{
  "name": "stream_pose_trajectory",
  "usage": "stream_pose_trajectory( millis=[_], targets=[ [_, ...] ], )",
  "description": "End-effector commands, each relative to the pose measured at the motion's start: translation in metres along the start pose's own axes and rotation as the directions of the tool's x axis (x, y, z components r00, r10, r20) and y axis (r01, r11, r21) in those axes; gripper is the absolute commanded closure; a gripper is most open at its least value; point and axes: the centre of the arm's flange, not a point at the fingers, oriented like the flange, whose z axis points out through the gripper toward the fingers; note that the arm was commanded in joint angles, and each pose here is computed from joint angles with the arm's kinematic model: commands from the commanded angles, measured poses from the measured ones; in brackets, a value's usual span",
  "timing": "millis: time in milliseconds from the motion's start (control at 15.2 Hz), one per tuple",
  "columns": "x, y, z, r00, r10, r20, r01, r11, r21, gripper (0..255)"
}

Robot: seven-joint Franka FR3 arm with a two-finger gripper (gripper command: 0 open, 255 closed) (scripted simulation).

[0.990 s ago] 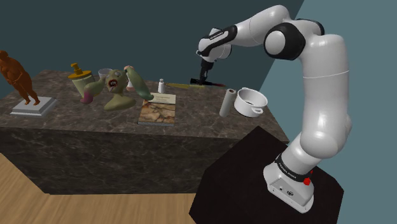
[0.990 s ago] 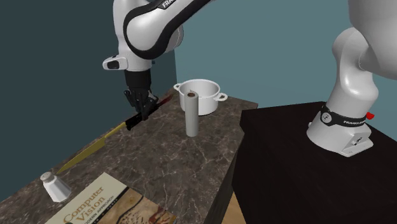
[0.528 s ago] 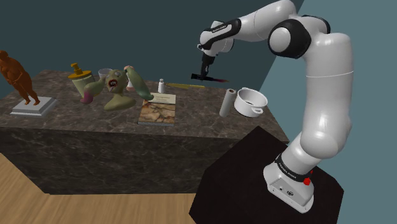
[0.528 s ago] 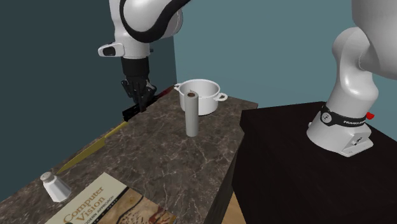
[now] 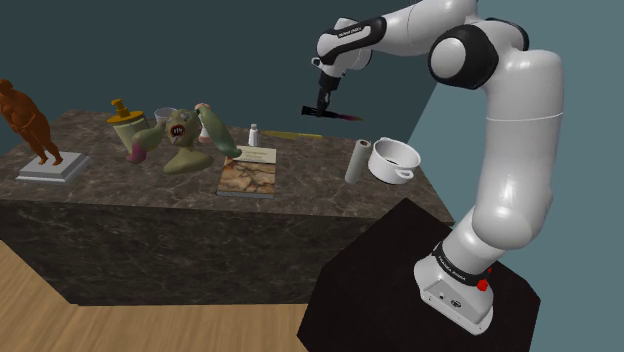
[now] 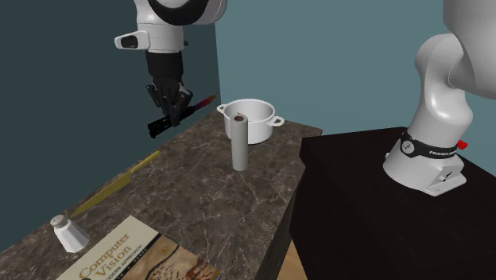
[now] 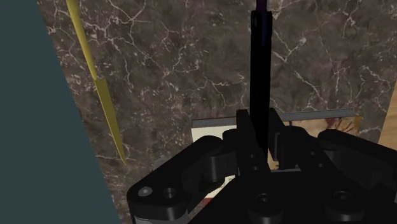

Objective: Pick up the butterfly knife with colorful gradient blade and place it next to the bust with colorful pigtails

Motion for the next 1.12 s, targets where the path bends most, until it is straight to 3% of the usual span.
stream_pose_trajectory(
  millis=[0,132,1056],
  targets=[
    [0.001,0.0,-0.011,1.0,0.0,0.0,0.0,1.0,0.0,255],
    [0.002,-0.001,-0.02,1.0,0.0,0.0,0.0,1.0,0.0,255],
    [0.151,-0.108,-0.001,1.0,0.0,0.0,0.0,1.0,0.0,255]
  ],
)
